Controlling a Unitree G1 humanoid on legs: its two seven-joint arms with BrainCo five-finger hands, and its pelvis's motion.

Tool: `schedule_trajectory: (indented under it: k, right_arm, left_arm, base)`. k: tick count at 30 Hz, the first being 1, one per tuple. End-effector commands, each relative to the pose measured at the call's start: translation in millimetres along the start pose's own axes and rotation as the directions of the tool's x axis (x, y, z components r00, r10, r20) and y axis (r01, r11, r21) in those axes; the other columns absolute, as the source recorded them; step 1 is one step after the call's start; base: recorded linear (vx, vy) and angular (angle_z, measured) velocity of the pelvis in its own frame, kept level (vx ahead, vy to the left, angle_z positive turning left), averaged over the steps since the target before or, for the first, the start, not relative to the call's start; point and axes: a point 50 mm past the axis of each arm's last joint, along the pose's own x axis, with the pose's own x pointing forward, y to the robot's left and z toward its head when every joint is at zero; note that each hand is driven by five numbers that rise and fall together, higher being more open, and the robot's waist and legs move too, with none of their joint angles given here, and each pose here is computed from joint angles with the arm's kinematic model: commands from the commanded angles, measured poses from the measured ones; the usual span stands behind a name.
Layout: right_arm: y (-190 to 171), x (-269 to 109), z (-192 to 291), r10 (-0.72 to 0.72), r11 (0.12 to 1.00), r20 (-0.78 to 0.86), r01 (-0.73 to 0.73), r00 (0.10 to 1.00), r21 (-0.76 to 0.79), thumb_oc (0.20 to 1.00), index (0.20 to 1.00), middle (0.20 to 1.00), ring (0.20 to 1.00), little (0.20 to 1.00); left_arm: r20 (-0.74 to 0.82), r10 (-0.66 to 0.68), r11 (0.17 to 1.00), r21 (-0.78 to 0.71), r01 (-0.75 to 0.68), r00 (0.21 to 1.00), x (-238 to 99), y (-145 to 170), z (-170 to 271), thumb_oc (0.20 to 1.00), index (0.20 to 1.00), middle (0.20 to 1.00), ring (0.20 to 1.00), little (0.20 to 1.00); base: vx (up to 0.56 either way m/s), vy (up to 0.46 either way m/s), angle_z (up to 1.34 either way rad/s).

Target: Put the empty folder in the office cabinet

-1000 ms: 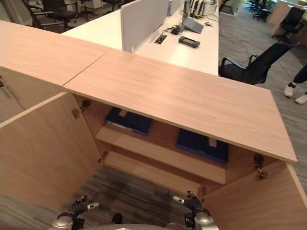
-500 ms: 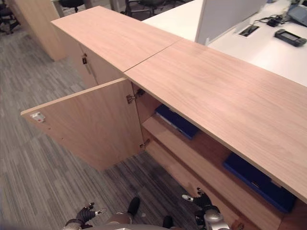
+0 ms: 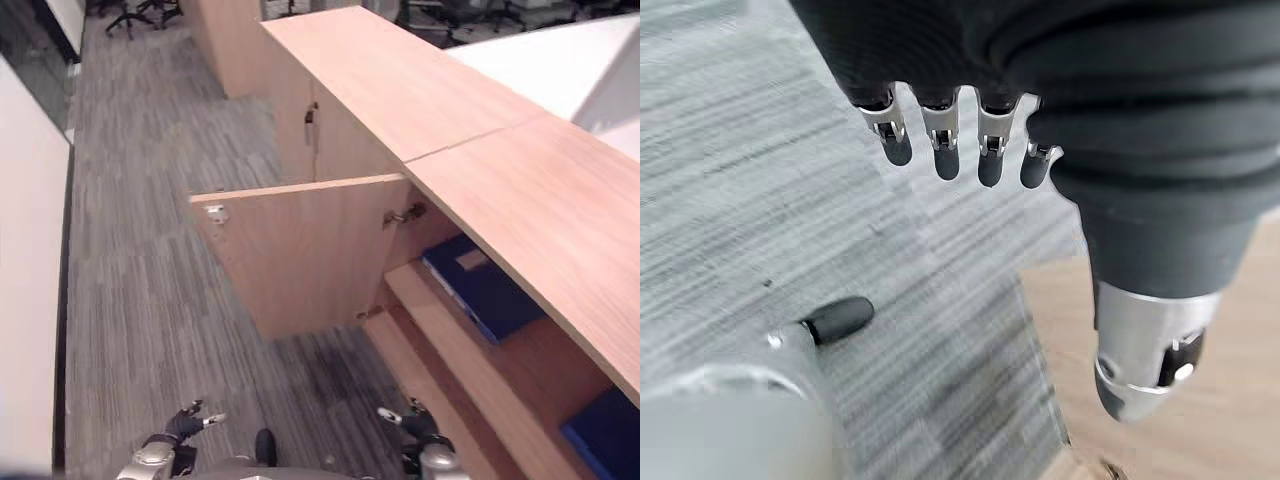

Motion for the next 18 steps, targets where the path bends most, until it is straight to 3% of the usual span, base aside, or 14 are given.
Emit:
schedule_trajectory:
  k: [1, 9, 18]
  right_arm:
    - [-14.4, 2.8, 7.9, -0.052, 0.998, 0.014, 0.052, 0.999, 0.040, 1.000, 1.000, 1.000, 1.000, 1.000]
    - [3.2, 5.7, 15.0, -0.017, 0.997, 0.017, 0.015, 1.000, 0.070, 1.000, 1.000, 1.000, 1.000, 1.000]
    - [-6.9, -2.4, -19.3, -0.048, 0.995, -0.089, 0.056, 0.995, 0.085, 1.000, 1.000, 1.000, 1.000, 1.000]
  left_arm:
    - [0.026, -0.012, 0.999, 0.045, 0.011, 1.000, 4.9, -5.1, 13.6, 1.000, 1.000, 1.000, 1.000, 1.000]
    - [0.061, 0.056, 0.997, 0.057, -0.059, 0.997, 7.7, 21.5, 28.2, 1.000, 1.000, 1.000, 1.000, 1.000]
    - [0.099, 0.010, 0.999, 0.033, -0.013, 0.995, 7.8, 5.5, 32.8, 1.000, 1.000, 1.000, 1.000, 1.000]
  base:
    - [0.03, 0.158, 0.35]
    - [-0.01, 0.225, 0.37]
    - [0.12, 0.010, 0.57]
